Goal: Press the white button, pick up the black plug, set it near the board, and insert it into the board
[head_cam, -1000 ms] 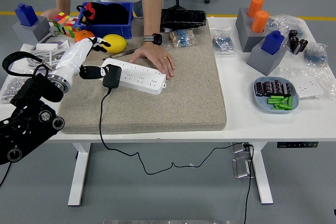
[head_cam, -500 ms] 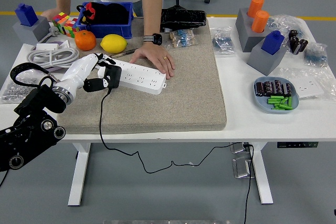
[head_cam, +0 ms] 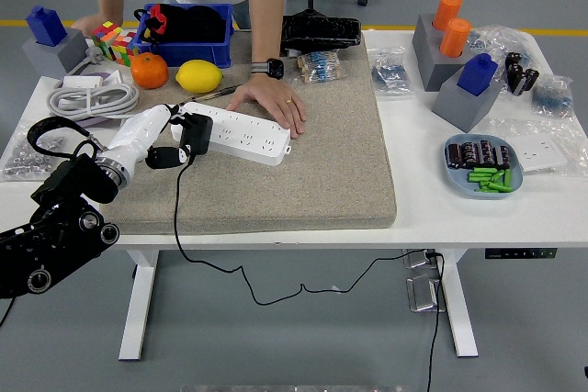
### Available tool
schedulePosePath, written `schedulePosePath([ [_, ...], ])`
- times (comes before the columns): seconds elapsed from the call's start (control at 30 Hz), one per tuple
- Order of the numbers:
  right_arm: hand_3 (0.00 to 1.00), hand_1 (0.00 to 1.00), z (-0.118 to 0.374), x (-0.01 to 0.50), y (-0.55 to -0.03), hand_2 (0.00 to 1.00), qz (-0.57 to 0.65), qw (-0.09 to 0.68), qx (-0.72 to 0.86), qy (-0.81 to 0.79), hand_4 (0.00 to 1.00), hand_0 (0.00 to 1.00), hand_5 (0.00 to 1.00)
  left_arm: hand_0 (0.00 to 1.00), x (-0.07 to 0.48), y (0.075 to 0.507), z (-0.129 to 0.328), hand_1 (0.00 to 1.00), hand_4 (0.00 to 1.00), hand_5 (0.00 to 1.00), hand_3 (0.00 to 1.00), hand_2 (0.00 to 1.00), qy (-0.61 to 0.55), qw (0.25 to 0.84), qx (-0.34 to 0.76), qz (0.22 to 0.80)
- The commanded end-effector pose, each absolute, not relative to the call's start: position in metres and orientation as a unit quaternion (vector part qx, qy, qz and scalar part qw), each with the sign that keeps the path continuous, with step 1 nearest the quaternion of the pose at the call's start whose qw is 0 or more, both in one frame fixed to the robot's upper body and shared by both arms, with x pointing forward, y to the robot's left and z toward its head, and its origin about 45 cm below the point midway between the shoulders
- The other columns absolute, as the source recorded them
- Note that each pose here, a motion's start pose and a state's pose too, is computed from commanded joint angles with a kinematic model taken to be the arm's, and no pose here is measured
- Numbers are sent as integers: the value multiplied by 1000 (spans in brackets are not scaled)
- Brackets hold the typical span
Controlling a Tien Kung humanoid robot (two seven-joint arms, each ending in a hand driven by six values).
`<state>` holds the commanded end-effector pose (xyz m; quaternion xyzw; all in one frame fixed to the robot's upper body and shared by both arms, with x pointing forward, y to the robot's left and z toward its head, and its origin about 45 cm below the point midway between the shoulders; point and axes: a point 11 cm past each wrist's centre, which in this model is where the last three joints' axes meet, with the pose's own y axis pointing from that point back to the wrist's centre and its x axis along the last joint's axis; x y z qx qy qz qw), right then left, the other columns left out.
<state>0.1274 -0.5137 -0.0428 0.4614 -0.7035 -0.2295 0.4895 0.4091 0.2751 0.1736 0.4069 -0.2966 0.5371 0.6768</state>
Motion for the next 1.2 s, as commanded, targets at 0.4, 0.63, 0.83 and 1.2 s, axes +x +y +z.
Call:
schedulePosePath([
  [0.4,571,570,-43,126,-514,549,-231,488,460,-705,673,680,208,858,416,274,166,810,578,2,698,730,-293,674,417,535],
  [0.63,571,571,-43,127,-513,548,-232,487,460,-705,673,679,208,857,418,272,164,808,580,2,698,729,-291,674,417,535],
  [0.83,571,571,-43,126,-513,547,-232,487,460,-705,673,680,209,859,421,270,165,810,582,2,697,728,-293,674,415,536],
  [1.2,571,569,-42,129,-514,547,-230,485,461,-707,673,680,209,859,428,263,168,812,610,2,699,731,-296,674,412,536],
])
